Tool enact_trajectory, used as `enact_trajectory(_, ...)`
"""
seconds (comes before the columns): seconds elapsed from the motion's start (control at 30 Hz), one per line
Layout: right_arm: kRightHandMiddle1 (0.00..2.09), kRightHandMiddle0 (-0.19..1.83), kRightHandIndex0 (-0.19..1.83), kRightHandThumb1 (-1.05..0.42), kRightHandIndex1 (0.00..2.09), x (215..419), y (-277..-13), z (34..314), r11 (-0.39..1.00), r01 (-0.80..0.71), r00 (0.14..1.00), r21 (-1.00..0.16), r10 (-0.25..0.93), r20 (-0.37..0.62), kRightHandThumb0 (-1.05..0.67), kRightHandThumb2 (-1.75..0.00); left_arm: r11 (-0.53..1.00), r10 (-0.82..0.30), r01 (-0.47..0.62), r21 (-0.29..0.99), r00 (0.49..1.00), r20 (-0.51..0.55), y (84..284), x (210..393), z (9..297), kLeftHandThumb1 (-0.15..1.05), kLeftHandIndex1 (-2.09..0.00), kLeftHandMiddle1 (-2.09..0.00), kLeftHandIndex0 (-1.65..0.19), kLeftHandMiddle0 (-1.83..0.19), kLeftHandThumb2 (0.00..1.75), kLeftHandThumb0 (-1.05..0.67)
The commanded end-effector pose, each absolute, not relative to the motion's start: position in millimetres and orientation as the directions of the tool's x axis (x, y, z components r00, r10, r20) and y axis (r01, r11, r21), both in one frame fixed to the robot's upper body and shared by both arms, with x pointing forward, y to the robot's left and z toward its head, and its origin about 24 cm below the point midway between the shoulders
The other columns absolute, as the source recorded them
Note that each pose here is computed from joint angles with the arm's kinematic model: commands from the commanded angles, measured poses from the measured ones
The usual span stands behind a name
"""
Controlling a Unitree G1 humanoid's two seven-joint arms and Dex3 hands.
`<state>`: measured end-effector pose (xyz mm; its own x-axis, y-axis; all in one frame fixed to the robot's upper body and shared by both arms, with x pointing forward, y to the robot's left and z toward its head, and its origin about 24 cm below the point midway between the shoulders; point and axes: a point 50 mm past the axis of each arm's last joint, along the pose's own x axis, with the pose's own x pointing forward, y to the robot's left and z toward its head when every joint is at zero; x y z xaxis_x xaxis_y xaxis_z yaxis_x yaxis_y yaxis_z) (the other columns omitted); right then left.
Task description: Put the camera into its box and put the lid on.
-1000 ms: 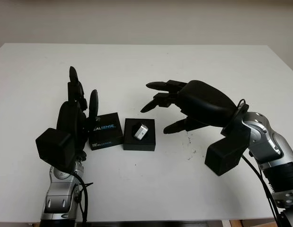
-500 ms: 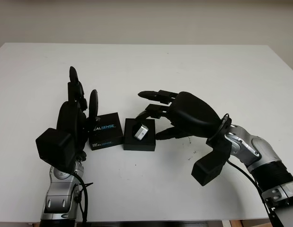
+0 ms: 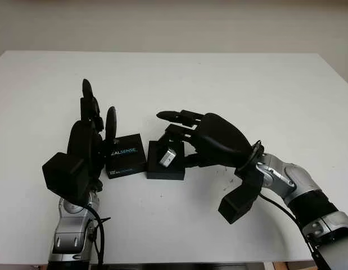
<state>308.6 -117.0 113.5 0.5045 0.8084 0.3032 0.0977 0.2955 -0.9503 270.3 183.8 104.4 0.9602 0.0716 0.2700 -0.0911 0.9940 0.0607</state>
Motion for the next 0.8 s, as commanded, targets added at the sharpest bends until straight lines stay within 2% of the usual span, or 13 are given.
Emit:
enact_trajectory(0.0, 1.02, 0.3, 0.37, -0.85, 0.23, 310.3, -117.5, 117.8, 0.293, 0.111, 0.492, -0.95, 0.814, 0.309, -0.42, -0.05, 0.994, 0.072, -0.092, 0.058, 0.957, 0.281, 182.8, 270.1, 105.7, 1.05, 0.0, 0.0, 0.19, 0.19, 0.58, -0.72)
enact_trajectory(0.17, 1.03, 0.35, 0.38, -0.86, 0.25, 310.3, -117.4, 117.8, 0.27, 0.128, 0.481, -0.954, 0.825, 0.298, -0.42, -0.06, 0.994, 0.069, -0.089, 0.061, 0.957, 0.281, 182.5, 269.8, 105.8, 1.05, 0.0, 0.0, 0.19, 0.19, 0.59, -0.72)
enact_trajectory(0.47, 0.98, 0.58, 0.51, -0.84, 0.35, 311.6, -114.0, 113.1, 0.151, 0.371, 0.404, -0.916, 0.862, 0.306, -0.42, -0.05, 0.994, 0.071, -0.092, 0.064, 0.959, 0.276, 182.8, 268.7, 105.1, 1.05, 0.0, 0.0, 0.19, 0.19, 0.59, -0.72)
enact_trajectory(0.77, 1.02, 0.67, 0.57, -0.83, 0.39, 314.5, -113.2, 107.1, 0.11, 0.448, 0.376, -0.887, 0.877, 0.299, -0.43, -0.05, 0.994, 0.076, -0.096, 0.059, 0.957, 0.279, 182.9, 268.2, 105.1, 1.05, 0.0, 0.0, 0.19, 0.19, 0.58, -0.72)
